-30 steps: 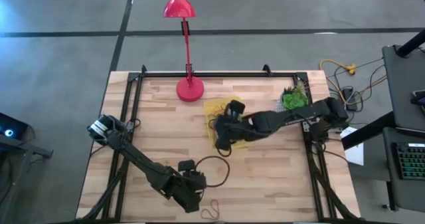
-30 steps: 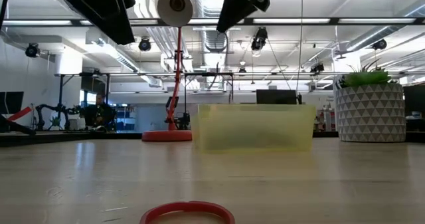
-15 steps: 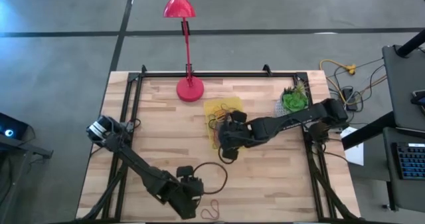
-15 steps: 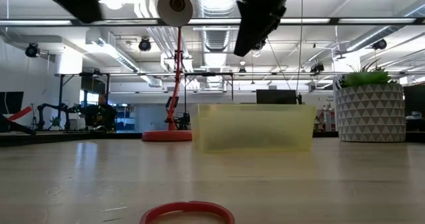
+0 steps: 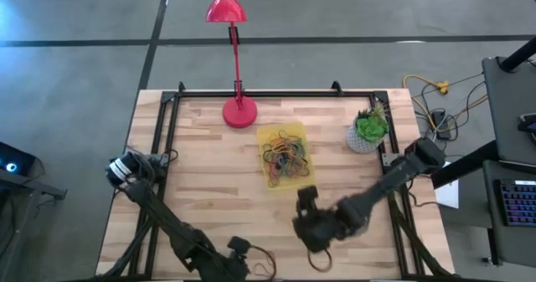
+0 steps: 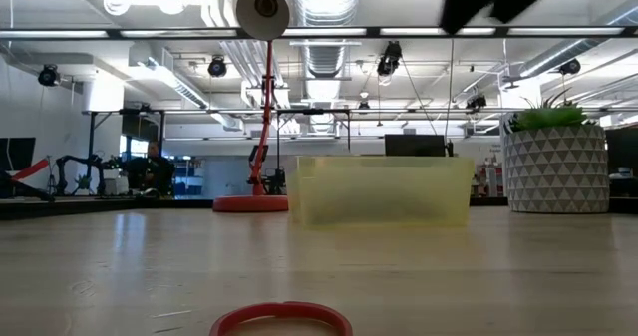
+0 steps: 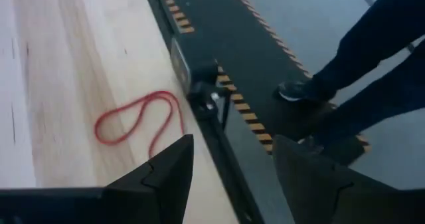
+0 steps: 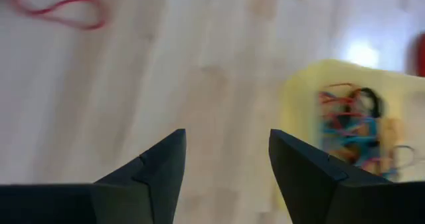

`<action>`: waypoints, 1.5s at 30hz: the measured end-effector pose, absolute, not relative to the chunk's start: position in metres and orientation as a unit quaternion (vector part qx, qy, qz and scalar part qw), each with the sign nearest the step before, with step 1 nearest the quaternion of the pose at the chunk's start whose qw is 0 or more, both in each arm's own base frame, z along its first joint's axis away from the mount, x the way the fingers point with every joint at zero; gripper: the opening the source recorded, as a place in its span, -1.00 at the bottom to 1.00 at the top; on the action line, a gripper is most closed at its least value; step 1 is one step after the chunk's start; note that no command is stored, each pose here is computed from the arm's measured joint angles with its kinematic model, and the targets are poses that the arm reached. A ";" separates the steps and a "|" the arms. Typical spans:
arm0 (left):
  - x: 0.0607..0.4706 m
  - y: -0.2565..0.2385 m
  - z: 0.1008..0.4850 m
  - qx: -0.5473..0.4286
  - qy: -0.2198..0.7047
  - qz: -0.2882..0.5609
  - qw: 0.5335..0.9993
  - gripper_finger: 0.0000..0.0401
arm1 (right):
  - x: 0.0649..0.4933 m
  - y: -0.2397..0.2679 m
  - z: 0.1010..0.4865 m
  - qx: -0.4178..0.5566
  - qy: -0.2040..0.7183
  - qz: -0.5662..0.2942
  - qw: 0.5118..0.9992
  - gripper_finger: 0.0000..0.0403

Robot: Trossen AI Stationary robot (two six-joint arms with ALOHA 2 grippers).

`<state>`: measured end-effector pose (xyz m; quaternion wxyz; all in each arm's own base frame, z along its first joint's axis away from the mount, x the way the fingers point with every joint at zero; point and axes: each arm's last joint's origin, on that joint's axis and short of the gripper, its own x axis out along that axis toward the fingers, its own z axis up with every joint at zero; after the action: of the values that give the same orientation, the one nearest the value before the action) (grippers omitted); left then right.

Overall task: Pick and place rubber bands into bin
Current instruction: Put the red rubber band into the yellow bin

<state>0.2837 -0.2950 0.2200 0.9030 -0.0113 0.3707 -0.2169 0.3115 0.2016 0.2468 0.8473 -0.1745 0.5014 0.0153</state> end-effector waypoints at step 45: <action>0.331 -0.270 0.140 -0.013 0.430 -0.149 0.890 -0.28 | 0.282 0.240 0.219 -0.021 0.509 -0.078 0.857 0.01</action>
<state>0.3312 -0.2704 0.1398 0.8905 -0.0131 0.4297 -0.1492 0.2821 0.2403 0.2195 0.8568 -0.0213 0.5093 -0.0779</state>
